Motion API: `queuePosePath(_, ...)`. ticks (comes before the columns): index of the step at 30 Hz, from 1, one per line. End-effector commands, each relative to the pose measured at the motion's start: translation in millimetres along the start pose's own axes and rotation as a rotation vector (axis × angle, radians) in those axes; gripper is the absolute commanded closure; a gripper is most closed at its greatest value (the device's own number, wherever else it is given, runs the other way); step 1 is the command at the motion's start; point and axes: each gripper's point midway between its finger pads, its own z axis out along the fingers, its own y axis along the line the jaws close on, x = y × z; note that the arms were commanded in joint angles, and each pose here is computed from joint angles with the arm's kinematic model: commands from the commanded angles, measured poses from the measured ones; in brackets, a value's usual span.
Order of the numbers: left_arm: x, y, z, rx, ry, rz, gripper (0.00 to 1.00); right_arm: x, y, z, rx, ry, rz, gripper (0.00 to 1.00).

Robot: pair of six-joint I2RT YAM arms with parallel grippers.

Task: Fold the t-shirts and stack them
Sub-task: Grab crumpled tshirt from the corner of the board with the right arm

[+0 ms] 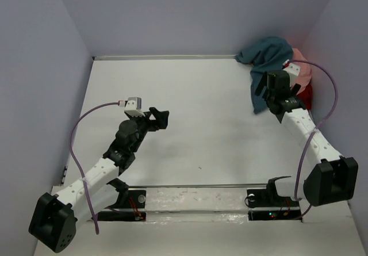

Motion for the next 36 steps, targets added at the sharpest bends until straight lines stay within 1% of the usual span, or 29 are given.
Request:
queuePosePath(1,-30.1,-13.9,-1.6,0.035,-0.089,-0.020,0.01,-38.3,-6.6,20.7,0.019,-0.033,0.066,0.02)
queuePosePath(2,-29.4,-14.5,-1.9,0.038,-0.087,-0.021,0.01,-40.6,-4.6,32.1,0.047,-0.027,0.045,0.02)
queuePosePath(3,-29.2,-15.1,-2.0,0.040,-0.086,-0.024,0.01,-43.2,-14.3,41.9,0.079,-0.019,0.052,0.03)
queuePosePath(5,-28.3,-14.7,-1.6,0.039,-0.083,-0.022,0.01,-38.1,-14.4,60.7,0.092,0.026,0.044,0.03)
queuePosePath(7,-27.2,-11.1,-0.5,0.022,-0.084,-0.020,0.01,-32.1,-20.0,78.9,0.116,0.058,0.047,0.11)
queuePosePath(8,-27.8,-9.9,-0.4,0.016,-0.086,-0.020,0.01,-29.4,-20.7,84.9,0.118,0.070,0.048,0.12)
queuePosePath(9,-23.7,-8.3,0.9,0.010,-0.075,-0.019,0.01,-26.2,-21.9,97.1,0.120,0.091,0.050,0.11)
queuePosePath(12,-22.0,-9.2,2.8,0.013,-0.068,-0.021,0.01,-32.6,-21.4,107.4,0.128,0.087,0.054,0.10)
queuePosePath(14,-21.3,-9.9,4.7,0.016,-0.063,-0.022,0.01,-30.5,-34.2,124.5,0.153,0.109,0.072,0.07)
queuePosePath(16,-17.5,-10.2,6.6,0.017,-0.049,-0.021,0.01,-35.6,-39.4,135.2,0.159,0.111,0.092,0.07)
queuePosePath(25,-15.9,-9.7,6.8,0.018,-0.048,-0.022,0.01,-70.9,-39.6,161.0,0.160,0.059,0.078,0.07)
queuePosePath(29,-16.2,-9.1,7.6,0.015,-0.048,-0.021,0.01,-74.8,-35.0,168.1,0.148,0.057,0.072,0.09)
queuePosePath(30,-15.2,-9.2,7.7,0.016,-0.046,-0.020,0.01,-72.4,-39.7,172.3,0.160,0.065,0.070,0.11)
queuePosePath(36,-15.0,-9.4,8.9,0.014,-0.043,-0.021,0.01,-70.3,-43.8,177.5,0.168,0.073,0.067,0.09)
